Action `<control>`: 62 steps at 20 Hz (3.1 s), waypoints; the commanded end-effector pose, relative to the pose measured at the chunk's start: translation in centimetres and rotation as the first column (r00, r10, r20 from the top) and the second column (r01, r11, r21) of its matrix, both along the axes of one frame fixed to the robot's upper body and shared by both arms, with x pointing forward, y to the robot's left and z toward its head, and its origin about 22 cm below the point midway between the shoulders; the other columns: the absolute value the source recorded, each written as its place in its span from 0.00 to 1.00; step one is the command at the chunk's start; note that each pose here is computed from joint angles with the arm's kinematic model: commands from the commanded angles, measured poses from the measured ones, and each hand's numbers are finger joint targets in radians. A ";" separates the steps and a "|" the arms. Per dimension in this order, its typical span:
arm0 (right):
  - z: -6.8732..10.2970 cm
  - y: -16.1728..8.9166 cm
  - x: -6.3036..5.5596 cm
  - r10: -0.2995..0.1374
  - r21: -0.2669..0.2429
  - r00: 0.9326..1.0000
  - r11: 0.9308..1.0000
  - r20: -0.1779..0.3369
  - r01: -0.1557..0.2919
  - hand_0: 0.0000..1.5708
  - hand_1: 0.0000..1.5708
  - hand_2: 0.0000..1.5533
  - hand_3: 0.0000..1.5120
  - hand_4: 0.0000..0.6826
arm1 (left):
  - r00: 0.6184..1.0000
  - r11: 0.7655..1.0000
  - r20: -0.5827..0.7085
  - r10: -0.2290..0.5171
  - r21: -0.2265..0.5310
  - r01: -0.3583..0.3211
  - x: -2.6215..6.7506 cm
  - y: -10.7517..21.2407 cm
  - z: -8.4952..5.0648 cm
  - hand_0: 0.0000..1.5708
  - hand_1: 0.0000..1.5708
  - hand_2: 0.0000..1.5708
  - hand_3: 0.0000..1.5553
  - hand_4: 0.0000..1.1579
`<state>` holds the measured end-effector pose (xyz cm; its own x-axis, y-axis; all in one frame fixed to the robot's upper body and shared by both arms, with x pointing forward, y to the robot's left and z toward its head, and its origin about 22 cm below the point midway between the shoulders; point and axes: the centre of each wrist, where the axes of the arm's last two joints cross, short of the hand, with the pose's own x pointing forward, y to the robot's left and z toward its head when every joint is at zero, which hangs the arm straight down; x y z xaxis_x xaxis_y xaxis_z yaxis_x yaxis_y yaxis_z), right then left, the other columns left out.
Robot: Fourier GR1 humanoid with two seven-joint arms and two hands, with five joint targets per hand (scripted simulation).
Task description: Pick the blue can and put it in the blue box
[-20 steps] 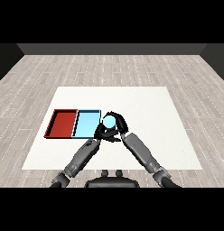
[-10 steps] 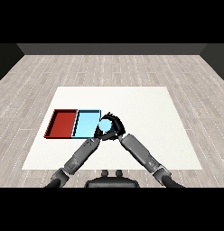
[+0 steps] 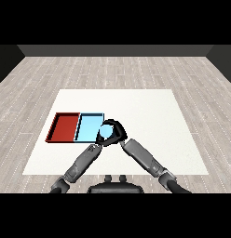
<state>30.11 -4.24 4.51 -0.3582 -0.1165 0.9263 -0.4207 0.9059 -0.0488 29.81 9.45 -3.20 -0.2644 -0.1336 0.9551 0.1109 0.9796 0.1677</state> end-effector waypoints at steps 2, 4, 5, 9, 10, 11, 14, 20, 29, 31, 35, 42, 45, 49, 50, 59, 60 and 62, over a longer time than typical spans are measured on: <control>-0.5 0.6 0.6 0.033 0.057 0.999 0.998 -0.011 -0.033 0.92 0.92 0.94 0.92 0.88 | 1.000 1.000 -0.011 -0.008 -0.030 0.008 0.42 -3.1 0.8 0.47 0.47 0.52 0.41 0.58; 0.9 1.5 1.0 0.026 0.041 0.999 0.999 -0.027 -0.025 0.92 0.92 0.94 0.92 0.87 | 1.000 1.000 -0.002 -0.015 -0.009 0.015 0.00 -2.2 -0.4 0.37 0.37 0.45 0.32 0.57; 0.9 0.9 -0.7 0.022 0.047 1.000 0.999 -0.022 -0.021 0.91 0.91 0.94 0.92 0.87 | 1.000 0.999 -0.007 -0.018 -0.033 0.017 0.46 -2.0 -1.0 0.40 0.40 0.46 0.33 0.57; -0.5 0.5 -0.9 0.009 0.047 1.000 0.999 -0.029 -0.007 0.91 0.91 0.94 0.92 0.84 | 0.997 0.992 -0.074 -0.025 -0.128 0.015 1.10 0.8 1.3 0.90 0.90 0.89 0.82 0.52; -1.9 -0.3 -0.8 0.012 0.065 0.999 0.998 -0.052 -0.009 0.89 0.89 0.93 0.92 0.81 | 0.994 0.991 -0.107 -0.021 -0.132 0.007 0.23 -1.3 0.3 0.94 0.94 0.93 0.88 0.52; -0.8 0.2 -1.1 0.030 0.104 0.997 0.994 -0.069 -0.023 0.84 0.84 0.91 0.91 0.75 | 0.987 0.993 -0.159 0.006 -0.118 -0.025 0.39 -1.0 0.0 0.91 0.91 0.86 0.67 0.57; 2.3 0.1 -1.0 0.043 0.141 0.995 0.990 -0.095 -0.030 0.69 0.69 0.72 0.53 0.00 | 0.992 0.993 -0.122 -0.011 -0.118 -0.003 0.08 -1.1 -0.5 1.00 1.00 0.98 0.95 0.66; 0.4 -0.8 0.0 0.014 0.101 0.995 0.995 -0.099 -0.004 0.00 0.00 0.00 0.00 0.00 | 0.993 0.989 -0.114 -0.020 -0.149 0.003 -0.24 -0.9 -0.8 1.00 1.00 0.97 0.93 0.95; -0.2 -1.1 -1.4 -0.011 0.125 0.992 0.992 -0.122 0.026 0.00 0.00 0.00 0.00 0.00 | 0.996 0.996 -0.092 0.004 -0.087 -0.012 0.91 -0.9 -0.7 1.00 1.00 1.00 0.97 0.98; 1.9 -3.4 -0.8 0.012 0.162 0.994 0.987 -0.106 0.006 0.00 0.00 0.00 0.00 0.00 | 0.996 0.996 -0.089 0.006 -0.083 -0.014 -0.24 0.0 -1.1 1.00 1.00 1.00 0.97 0.98; 1.7 -4.3 -0.2 0.003 0.161 0.996 0.987 -0.094 0.012 0.00 0.00 0.00 0.00 0.00 | 0.997 0.998 -0.077 0.026 -0.047 -0.030 2.37 0.4 0.2 1.00 1.00 1.00 0.97 0.98; 2.6 -10.1 -3.1 -0.098 0.188 0.993 0.976 -0.066 0.109 0.00 0.00 0.00 0.00 0.00 | 0.996 0.997 -0.073 0.049 -0.057 -0.053 1.38 0.6 -0.9 1.00 1.00 1.00 0.96 0.97; 2.5 -11.9 -4.8 -0.136 0.228 0.990 0.964 -0.035 0.140 0.00 0.00 0.00 0.00 0.00 | 0.995 0.998 -0.082 0.055 -0.006 -0.056 2.17 2.2 -1.5 1.00 1.00 1.00 0.96 0.97; 2.1 -16.0 -5.8 -0.189 0.297 0.982 0.937 -0.011 0.184 0.00 0.00 0.00 0.00 0.00 | 0.990 0.994 -0.089 0.105 0.036 -0.102 1.78 4.2 -2.0 1.00 1.00 1.00 0.96 0.98; 2.4 -17.0 -6.0 -0.213 0.281 0.977 0.937 -0.011 0.208 0.00 0.00 0.00 0.00 0.00 | 0.990 0.993 -0.088 0.115 0.044 -0.111 3.08 3.7 -1.6 1.00 1.00 1.00 0.96 0.98; 2.6 -19.1 -5.5 -0.323 0.276 0.944 0.904 -0.061 0.327 0.00 0.00 0.00 0.00 0.00 | 0.900 0.930 -0.242 0.363 0.147 -0.335 4.68 16.0 -1.5 1.00 1.00 1.00 0.96 0.96; 3.1 -19.3 -6.0 -0.322 0.259 0.946 0.910 -0.046 0.323 0.00 0.00 0.00 0.00 0.00 | 0.884 0.917 -0.252 0.394 0.168 -0.360 6.26 16.7 0.2 1.00 1.00 1.00 0.97 0.94; 2.8 -19.7 -3.4 -0.337 0.264 0.940 0.904 -0.047 0.337 0.00 0.00 0.00 0.00 0.00 | 0.861 0.910 -0.299 0.411 0.188 -0.369 6.34 16.5 -0.8 1.00 1.00 1.00 0.97 0.94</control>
<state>24.83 -23.16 7.22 -0.4175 -0.2447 0.8751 -0.1181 0.9695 0.2147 35.61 23.68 -3.82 0.0617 -0.2811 0.9577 -0.1593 0.9444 0.2875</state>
